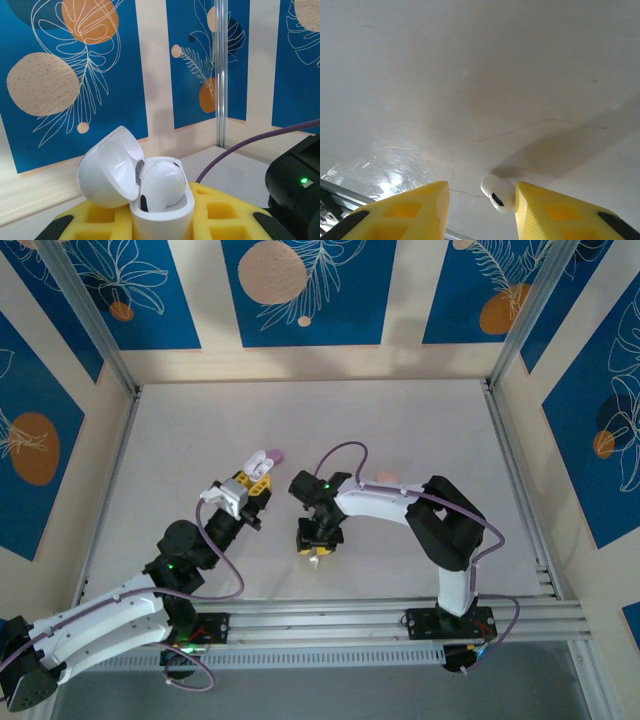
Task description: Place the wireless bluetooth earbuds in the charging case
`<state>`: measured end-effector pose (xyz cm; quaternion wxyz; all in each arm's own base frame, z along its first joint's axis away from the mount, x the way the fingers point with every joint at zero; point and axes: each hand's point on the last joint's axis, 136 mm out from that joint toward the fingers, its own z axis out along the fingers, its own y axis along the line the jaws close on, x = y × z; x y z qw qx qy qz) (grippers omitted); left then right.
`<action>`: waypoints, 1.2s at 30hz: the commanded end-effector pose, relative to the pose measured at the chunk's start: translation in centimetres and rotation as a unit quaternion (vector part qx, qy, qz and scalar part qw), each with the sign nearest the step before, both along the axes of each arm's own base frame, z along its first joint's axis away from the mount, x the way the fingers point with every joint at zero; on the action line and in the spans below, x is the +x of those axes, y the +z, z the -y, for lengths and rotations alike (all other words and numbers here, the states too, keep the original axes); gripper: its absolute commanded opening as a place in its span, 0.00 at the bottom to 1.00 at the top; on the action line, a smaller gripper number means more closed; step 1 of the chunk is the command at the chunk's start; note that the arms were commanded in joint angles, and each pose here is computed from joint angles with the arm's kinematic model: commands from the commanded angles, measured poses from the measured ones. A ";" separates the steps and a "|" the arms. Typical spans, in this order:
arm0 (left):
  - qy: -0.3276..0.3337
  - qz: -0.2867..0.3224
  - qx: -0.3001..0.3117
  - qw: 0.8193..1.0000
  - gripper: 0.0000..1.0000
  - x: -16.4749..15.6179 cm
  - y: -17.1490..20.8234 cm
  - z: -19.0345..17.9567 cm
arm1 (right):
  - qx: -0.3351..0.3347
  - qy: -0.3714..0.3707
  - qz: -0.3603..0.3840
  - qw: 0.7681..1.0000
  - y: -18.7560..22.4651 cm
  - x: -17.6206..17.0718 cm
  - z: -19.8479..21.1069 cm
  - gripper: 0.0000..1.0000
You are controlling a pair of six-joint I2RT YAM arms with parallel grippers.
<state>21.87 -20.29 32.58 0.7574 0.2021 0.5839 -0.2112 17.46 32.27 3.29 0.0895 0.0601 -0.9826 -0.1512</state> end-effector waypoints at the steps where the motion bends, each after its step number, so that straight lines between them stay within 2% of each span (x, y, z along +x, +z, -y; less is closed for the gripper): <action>1: 0.011 0.012 -0.005 1.000 0.13 0.0 0.6 -0.6 | -0.022 0.032 -0.005 0.999 -0.1 -0.8 0.0 0.40; 8: 0.011 0.012 -0.006 1.000 0.14 -0.1 0.6 -0.7 | -0.086 0.051 0.030 0.995 -0.1 -0.4 1.2 0.43; 16: 0.012 0.013 -0.007 1.000 0.14 -0.2 0.7 -0.8 | -0.136 0.054 0.033 0.989 -0.4 -0.6 1.9 0.45; 36: 0.012 0.011 -0.008 1.000 0.14 -0.2 0.5 -0.9 | -0.146 0.039 0.009 0.988 -1.5 -1.3 1.5 0.43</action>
